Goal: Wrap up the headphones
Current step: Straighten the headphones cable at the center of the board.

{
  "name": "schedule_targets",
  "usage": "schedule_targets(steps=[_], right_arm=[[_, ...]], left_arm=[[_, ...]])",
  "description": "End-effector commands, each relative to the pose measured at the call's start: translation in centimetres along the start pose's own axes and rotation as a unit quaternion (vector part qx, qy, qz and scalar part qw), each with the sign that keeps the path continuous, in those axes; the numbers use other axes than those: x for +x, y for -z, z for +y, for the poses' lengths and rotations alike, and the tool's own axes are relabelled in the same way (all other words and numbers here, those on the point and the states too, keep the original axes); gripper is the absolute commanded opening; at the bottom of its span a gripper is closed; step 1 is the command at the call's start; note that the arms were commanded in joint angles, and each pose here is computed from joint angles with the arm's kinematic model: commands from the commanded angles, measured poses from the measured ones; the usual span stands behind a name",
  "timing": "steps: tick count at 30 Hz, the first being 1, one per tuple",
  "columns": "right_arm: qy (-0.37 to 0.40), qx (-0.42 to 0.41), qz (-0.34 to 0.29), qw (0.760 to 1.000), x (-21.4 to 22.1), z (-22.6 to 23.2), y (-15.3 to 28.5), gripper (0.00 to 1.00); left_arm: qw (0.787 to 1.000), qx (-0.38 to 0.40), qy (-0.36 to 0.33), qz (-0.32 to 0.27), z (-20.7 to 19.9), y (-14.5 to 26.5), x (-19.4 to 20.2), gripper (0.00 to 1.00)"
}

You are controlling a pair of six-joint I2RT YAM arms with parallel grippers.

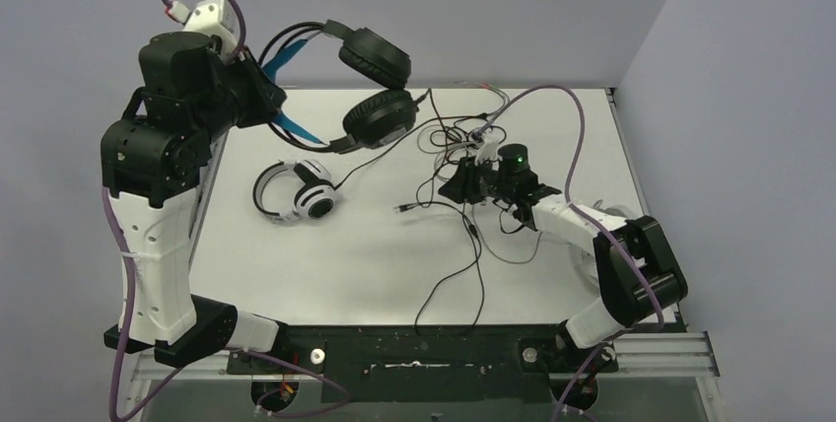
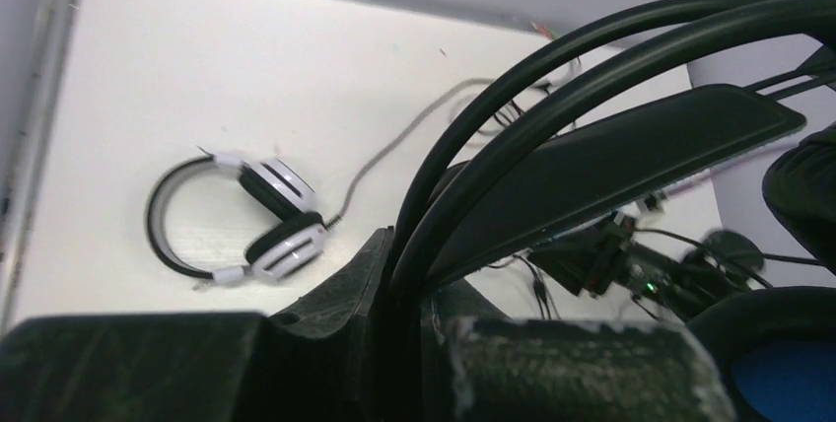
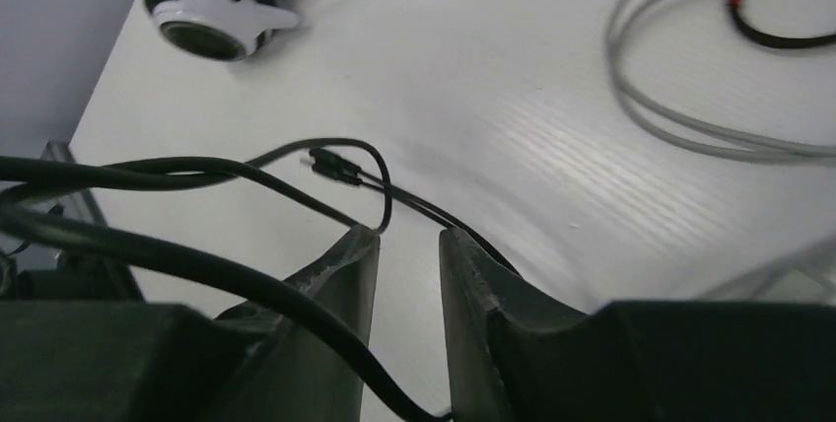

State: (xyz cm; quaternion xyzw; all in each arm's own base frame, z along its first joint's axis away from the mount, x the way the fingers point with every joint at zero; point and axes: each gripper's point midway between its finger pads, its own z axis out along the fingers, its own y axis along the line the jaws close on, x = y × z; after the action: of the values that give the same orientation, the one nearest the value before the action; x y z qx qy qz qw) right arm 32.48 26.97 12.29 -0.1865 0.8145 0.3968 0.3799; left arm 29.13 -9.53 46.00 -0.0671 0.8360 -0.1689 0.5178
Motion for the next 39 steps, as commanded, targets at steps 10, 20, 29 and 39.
schedule_targets(steps=[10, 20, 29, 39], right_arm=[[-0.015, 0.159, 0.027, 0.987, -5.1, -3.4, 9.5, 0.03], [0.093, 0.023, -0.080, 0.992, -20.1, 13.0, 13.4, 0.00], [0.001, 0.226, -0.094, 0.970, -16.8, 0.6, 19.1, 0.00], [-0.119, 0.374, 0.010, 0.920, -4.1, -9.3, 20.3, 0.00]], left_arm=[[0.912, -0.207, 0.034, -0.352, 7.7, 12.3, -15.3, 0.00], [0.924, -0.245, 0.000, -0.292, 9.2, 9.4, -12.8, 0.00], [0.882, -0.389, -0.036, -0.264, 14.8, 9.1, -12.2, 0.00], [0.898, -0.364, 0.044, -0.243, 17.4, 8.6, -11.8, 0.00]])
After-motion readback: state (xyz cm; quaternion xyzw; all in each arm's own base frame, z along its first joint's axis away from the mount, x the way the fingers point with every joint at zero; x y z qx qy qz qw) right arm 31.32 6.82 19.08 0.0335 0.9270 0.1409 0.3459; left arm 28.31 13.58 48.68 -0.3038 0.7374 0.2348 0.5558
